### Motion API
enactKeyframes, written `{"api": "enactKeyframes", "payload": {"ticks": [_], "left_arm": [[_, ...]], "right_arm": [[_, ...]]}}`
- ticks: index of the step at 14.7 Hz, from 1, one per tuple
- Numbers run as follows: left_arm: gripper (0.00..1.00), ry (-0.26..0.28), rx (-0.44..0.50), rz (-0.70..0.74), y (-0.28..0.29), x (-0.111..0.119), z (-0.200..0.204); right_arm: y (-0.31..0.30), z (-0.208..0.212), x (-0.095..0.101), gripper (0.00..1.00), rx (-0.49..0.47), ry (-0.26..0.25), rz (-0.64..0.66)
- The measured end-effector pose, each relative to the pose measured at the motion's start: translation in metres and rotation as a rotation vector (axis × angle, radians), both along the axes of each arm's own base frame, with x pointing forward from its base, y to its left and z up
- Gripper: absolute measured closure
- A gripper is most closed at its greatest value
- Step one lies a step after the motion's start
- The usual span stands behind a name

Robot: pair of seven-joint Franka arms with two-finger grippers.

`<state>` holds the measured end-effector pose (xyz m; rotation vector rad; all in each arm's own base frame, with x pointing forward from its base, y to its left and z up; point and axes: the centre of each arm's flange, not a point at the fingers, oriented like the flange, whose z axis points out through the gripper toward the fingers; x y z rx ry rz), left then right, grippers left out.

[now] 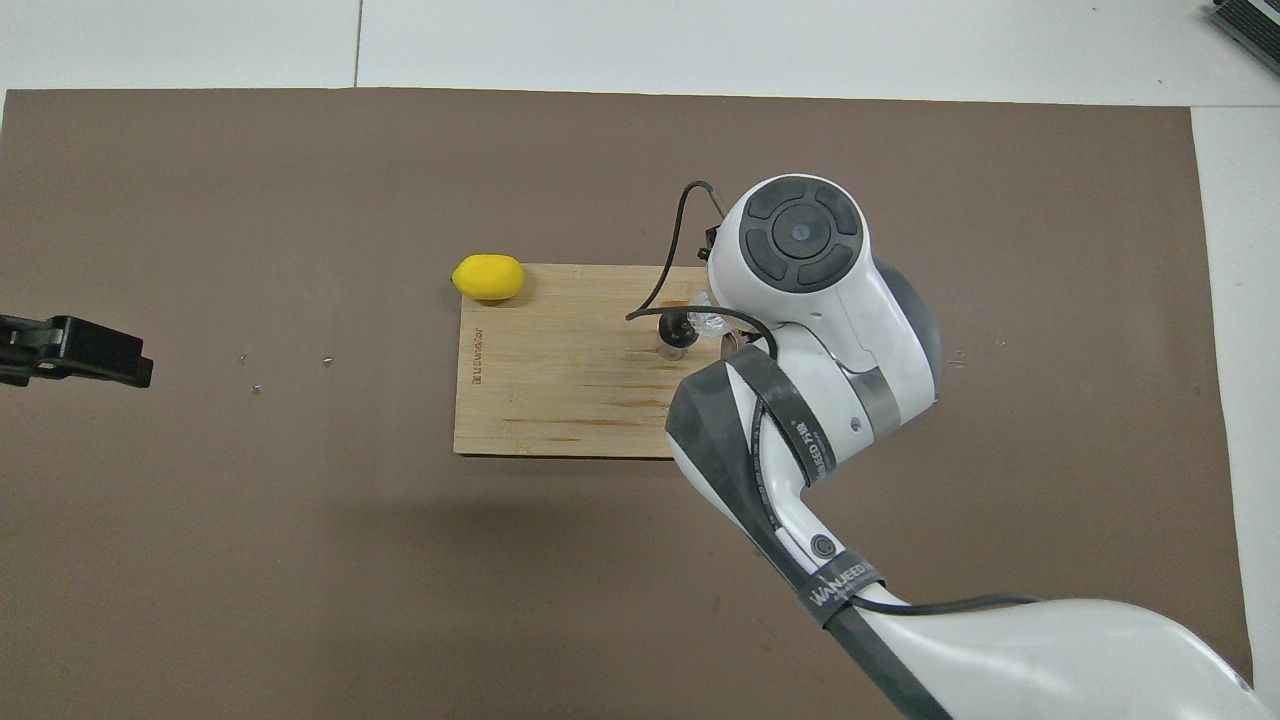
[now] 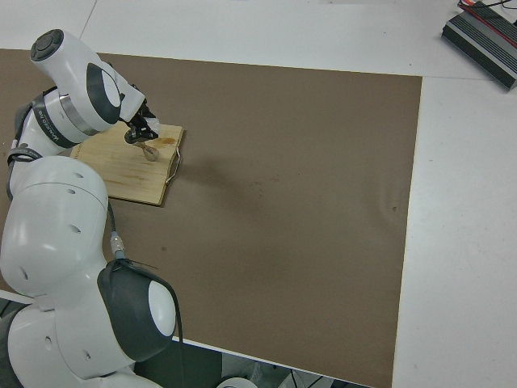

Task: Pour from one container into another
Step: 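Tilt the glass cup with the right gripper to pour into the metal cup, then carry the glass cup back to its starting spot with the right gripper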

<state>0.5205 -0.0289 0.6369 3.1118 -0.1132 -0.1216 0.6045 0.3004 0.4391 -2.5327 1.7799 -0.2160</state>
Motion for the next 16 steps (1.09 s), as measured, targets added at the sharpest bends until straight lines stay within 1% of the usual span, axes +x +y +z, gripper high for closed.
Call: {"api": "enactKeyframes", "payload": {"ticks": [2,4,8,10,14,16], "left_arm": [[0.0,0.0,0.0,0.003,0.001,0.0,0.0],[0.0,0.0,0.0,0.003,0.001,0.0,0.0],[0.0,-0.026,-0.001,0.003,0.0,0.003,0.002],[0.0,-0.031,-0.001,0.005,0.001,0.003,0.003],[0.0,-0.029,-0.001,0.006,0.001,0.003,0.002],[0.0,-0.029,-0.001,0.006,0.001,0.003,0.002]], "right_arm": [[0.0,0.003,0.001,0.5,0.008,-0.005,-0.009],[-0.001,0.004,0.003,0.5,0.03,0.003,-0.027],[-0.004,0.005,0.004,0.5,0.057,0.014,-0.047],[-0.008,0.005,0.006,0.5,0.092,0.031,-0.072],[-0.031,0.006,0.019,0.5,0.184,0.051,-0.15],[-0.039,0.004,0.023,0.5,0.226,0.072,-0.163]]}}
